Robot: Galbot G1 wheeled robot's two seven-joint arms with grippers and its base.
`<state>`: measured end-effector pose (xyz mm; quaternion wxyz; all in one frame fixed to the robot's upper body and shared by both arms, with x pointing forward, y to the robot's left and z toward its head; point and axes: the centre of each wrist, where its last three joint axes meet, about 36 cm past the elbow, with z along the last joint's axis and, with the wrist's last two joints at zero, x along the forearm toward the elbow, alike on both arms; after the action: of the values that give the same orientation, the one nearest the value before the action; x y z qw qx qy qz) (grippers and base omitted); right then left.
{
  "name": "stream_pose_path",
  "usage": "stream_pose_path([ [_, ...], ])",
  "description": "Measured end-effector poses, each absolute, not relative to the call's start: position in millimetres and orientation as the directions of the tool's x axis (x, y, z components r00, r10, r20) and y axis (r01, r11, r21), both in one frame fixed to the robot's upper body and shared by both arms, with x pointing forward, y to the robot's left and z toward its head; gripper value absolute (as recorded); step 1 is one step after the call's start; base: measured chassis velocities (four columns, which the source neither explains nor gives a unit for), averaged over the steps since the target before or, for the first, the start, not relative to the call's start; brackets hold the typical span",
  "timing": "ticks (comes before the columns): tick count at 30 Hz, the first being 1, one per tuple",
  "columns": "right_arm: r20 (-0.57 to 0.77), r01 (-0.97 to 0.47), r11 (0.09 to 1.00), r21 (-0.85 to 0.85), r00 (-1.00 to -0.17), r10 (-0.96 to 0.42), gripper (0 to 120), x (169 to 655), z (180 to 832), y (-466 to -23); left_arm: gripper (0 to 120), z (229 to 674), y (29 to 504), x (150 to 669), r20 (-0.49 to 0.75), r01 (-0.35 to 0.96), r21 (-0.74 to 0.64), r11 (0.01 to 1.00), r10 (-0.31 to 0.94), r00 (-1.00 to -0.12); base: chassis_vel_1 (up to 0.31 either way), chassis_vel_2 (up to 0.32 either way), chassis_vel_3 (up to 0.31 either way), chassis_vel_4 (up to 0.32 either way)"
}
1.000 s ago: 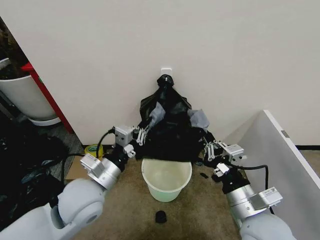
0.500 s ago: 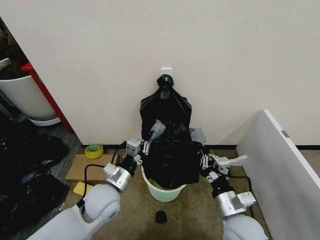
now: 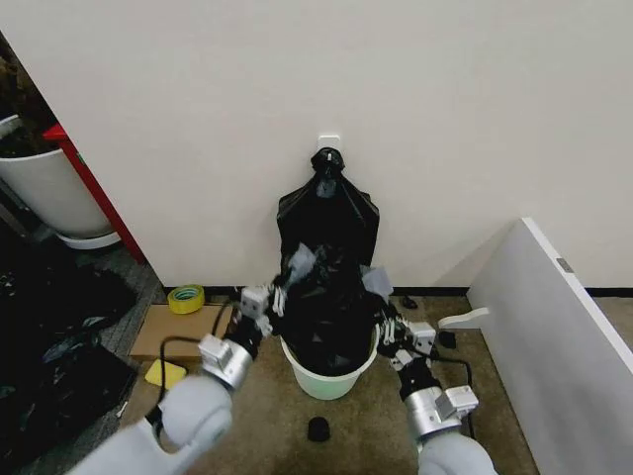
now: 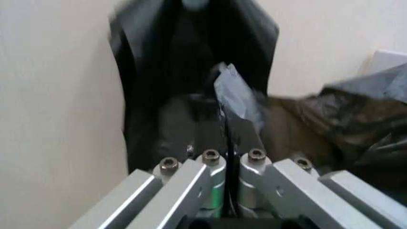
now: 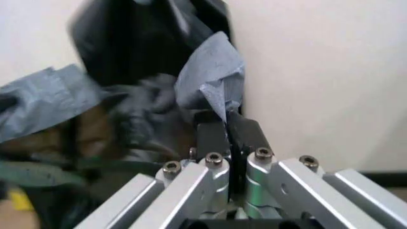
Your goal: Place the garbage bag over the trash bin.
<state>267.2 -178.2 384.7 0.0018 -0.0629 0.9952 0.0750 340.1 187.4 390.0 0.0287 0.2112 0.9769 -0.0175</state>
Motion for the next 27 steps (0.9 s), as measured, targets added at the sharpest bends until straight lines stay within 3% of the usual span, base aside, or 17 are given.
stream_pose_path([
  [10,0.104,-0.071,0.996,0.054,-0.992,-0.076,0,240.4,374.6,-184.5,0,370.5,149.4,331.7,-0.040,0.372,-0.125,0.920,0.370,-0.928,0.000,0.000,0.000,0.000],
  [20,0.253,-0.086,0.996,-0.020,-0.964,-0.079,0,220.3,358.2,-175.7,0,356.7,175.6,267.0,0.069,0.333,-0.032,0.942,0.335,-0.940,0.000,0.000,0.000,0.000],
  [27,0.339,-0.086,0.995,-0.047,-0.938,-0.066,0,229.7,347.5,-168.3,0,342.5,179.4,251.8,0.111,0.302,-0.022,0.953,0.302,-0.947,0.000,0.000,0.000,0.000],
])
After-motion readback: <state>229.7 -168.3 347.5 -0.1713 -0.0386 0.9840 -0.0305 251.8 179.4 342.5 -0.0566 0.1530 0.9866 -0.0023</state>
